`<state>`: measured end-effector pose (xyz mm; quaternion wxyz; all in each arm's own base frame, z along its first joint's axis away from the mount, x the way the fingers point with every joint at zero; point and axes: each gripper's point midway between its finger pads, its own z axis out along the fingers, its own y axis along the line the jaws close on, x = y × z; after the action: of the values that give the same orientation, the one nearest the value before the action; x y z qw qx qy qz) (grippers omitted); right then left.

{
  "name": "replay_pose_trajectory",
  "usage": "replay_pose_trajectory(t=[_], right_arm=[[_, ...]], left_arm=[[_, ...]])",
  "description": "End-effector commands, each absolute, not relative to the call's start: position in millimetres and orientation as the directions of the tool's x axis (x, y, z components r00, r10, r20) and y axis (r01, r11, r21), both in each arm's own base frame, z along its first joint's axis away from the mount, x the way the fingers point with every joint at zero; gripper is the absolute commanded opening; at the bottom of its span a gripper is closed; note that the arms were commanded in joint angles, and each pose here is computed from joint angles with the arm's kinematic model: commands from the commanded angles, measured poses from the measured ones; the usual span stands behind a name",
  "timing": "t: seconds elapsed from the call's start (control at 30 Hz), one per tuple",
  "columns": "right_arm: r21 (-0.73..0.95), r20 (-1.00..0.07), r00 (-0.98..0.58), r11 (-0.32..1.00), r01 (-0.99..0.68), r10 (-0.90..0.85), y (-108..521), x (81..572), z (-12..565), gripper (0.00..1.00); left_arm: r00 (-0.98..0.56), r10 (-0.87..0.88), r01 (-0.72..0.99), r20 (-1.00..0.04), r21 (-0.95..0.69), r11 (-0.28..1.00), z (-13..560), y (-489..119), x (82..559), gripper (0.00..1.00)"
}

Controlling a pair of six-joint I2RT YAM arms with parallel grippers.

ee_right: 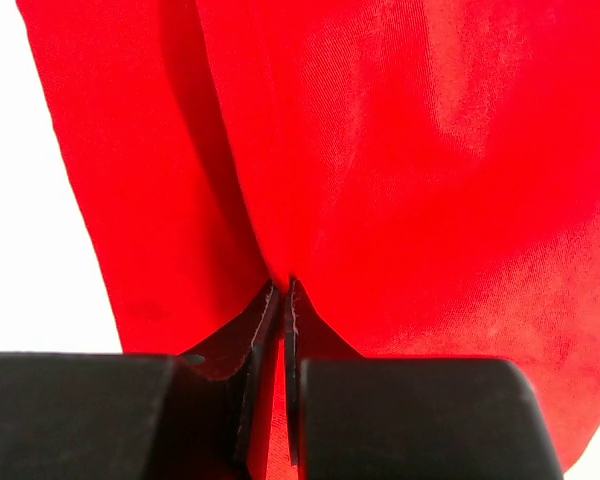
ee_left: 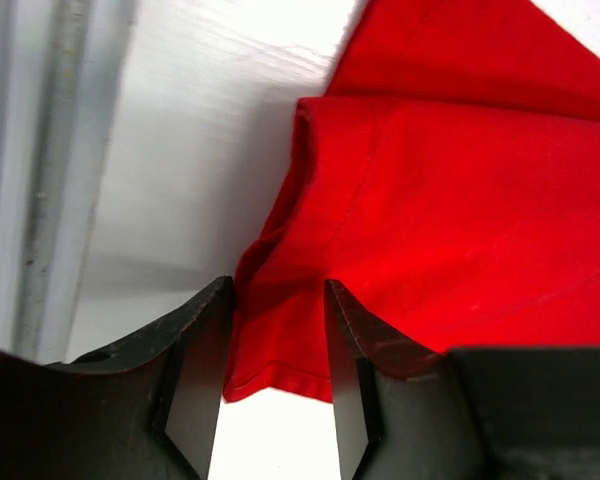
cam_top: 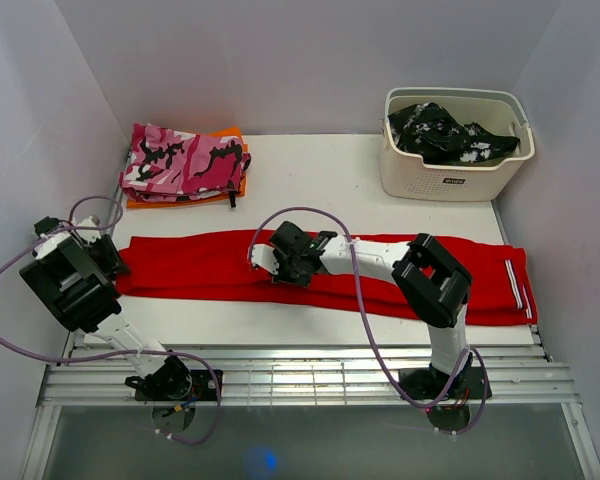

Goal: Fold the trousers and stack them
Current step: Fold the trousers

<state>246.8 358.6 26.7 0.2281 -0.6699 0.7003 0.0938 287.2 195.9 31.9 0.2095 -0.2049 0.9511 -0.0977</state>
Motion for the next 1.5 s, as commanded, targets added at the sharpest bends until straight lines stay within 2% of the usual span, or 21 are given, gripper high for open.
replay_pose_trajectory(t=[0.0,0.17,0.2,0.3,0.5,0.63,0.8,0.9,1.03,1.13,1.23,1.3,1.43,1.47], right_arm=[[-0.118,-0.397,-0.020,0.073,-0.990,-0.918,346,234,8,0.08],[-0.124,-0.389,-0.016,0.069,-0.990,-0.921,344,235,3,0.08],[-0.126,-0.391,-0.014,0.068,-0.990,-0.920,345,235,4,0.08],[-0.119,-0.387,-0.016,0.067,-0.991,-0.922,342,233,6,0.08],[-0.155,-0.377,0.004,0.058,-0.986,-0.926,325,228,33,0.08],[-0.139,-0.380,0.001,0.056,-0.989,-0.925,315,219,54,0.08],[-0.032,-0.418,-0.040,0.059,-0.998,-0.908,326,200,81,0.08],[0.060,-0.399,-0.056,0.035,-0.998,-0.915,333,182,86,0.08],[0.208,-0.339,-0.084,0.012,-0.978,-0.937,335,148,69,0.08],[0.247,-0.288,-0.096,0.023,-0.969,-0.953,328,135,44,0.08],[0.234,-0.238,-0.117,0.060,-0.970,-0.964,318,137,13,0.08],[0.166,-0.221,-0.121,0.085,-0.982,-0.968,315,149,-3,0.08],[0.115,-0.197,-0.144,0.123,-0.986,-0.970,313,161,-13,0.08],[0.107,-0.199,-0.149,0.130,-0.986,-0.969,314,162,-11,0.20]], left_arm=[[-0.843,-0.409,-0.299,-0.350,-0.327,0.896,26,176,293,0.50],[-0.854,-0.418,-0.316,-0.310,-0.329,0.890,10,166,293,0.36],[-0.854,-0.420,-0.322,-0.308,-0.323,0.890,7,167,293,0.24],[-0.839,-0.438,-0.352,-0.322,-0.292,0.889,7,177,298,0.00],[-0.819,-0.436,-0.400,-0.373,-0.173,0.900,15,212,310,0.00],[-0.824,-0.439,-0.409,-0.358,-0.159,0.899,10,216,309,0.00],[-0.830,-0.436,-0.404,-0.348,-0.163,0.900,6,209,303,0.00],[-0.831,-0.437,-0.404,-0.344,-0.167,0.900,4,205,297,0.00],[-0.835,-0.428,-0.400,-0.347,-0.153,0.904,5,205,295,0.00],[-0.835,-0.423,-0.396,-0.351,-0.149,0.906,7,206,295,0.00],[-0.836,-0.421,-0.396,-0.351,-0.145,0.907,7,207,294,0.00],[-0.839,-0.421,-0.396,-0.345,-0.144,0.907,4,206,294,0.00],[-0.840,-0.422,-0.401,-0.340,-0.134,0.906,3,207,291,0.00],[-0.839,-0.417,-0.397,-0.350,-0.130,0.908,5,208,292,0.00]])
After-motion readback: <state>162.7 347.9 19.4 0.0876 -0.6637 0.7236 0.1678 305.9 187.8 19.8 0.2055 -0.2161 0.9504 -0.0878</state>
